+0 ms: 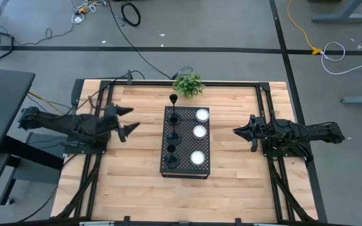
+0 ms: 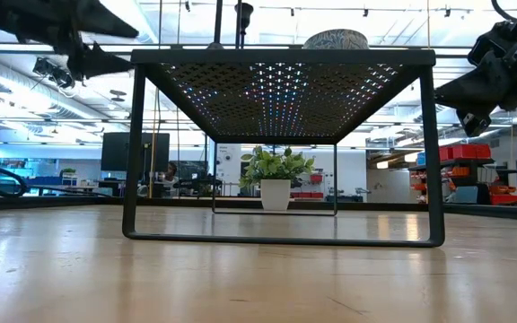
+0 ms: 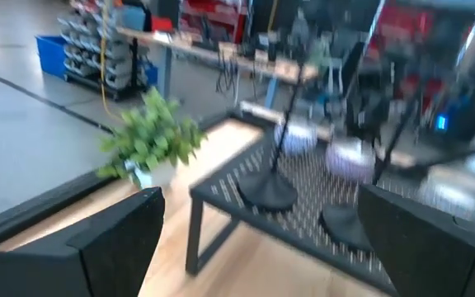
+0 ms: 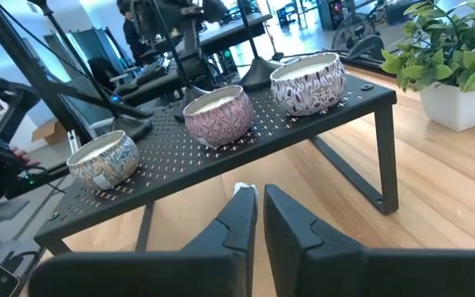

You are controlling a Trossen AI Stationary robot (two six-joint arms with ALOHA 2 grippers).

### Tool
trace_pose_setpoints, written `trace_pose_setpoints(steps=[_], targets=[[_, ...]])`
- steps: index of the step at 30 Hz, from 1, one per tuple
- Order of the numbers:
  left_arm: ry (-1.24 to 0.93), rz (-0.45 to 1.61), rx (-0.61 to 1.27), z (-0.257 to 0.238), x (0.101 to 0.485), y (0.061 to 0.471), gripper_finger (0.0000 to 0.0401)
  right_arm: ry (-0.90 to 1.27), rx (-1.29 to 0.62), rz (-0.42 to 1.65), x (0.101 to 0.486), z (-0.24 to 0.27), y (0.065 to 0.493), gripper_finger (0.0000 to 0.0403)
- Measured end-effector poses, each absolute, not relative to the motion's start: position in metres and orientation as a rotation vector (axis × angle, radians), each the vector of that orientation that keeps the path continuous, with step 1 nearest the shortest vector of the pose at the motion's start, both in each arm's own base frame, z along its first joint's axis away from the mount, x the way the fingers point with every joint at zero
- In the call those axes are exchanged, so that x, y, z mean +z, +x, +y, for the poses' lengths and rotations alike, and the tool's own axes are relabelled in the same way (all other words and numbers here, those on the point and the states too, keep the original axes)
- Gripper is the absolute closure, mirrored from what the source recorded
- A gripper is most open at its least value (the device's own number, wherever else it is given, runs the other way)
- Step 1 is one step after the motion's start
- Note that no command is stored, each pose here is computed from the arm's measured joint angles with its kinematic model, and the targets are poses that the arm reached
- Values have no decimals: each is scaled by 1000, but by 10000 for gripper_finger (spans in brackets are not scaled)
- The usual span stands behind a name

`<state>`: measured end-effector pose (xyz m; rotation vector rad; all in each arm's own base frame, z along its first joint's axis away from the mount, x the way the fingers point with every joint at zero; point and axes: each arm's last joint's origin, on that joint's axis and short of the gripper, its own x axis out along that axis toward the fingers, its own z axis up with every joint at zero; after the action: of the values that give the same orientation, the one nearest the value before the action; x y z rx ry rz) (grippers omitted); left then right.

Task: Pick & Place candle stick holders
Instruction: Return to Home Position

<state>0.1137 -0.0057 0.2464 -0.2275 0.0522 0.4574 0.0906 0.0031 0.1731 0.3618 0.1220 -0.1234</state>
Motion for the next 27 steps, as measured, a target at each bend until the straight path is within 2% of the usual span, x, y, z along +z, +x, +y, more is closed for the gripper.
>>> trace_pose_setpoints(steps=[4,11,21,27], targets=[[-251,-2,476,0,251,98,2,362,-123,122,173,3,91,376],[-213,83,486,4,239,76,2,362,-123,122,173,3,91,376],[-206,92,498,8,228,58,2,362,-123,122,173,3,91,376],[-332,-178,474,3,206,83,2,362,-123,121,173,3,91,376]])
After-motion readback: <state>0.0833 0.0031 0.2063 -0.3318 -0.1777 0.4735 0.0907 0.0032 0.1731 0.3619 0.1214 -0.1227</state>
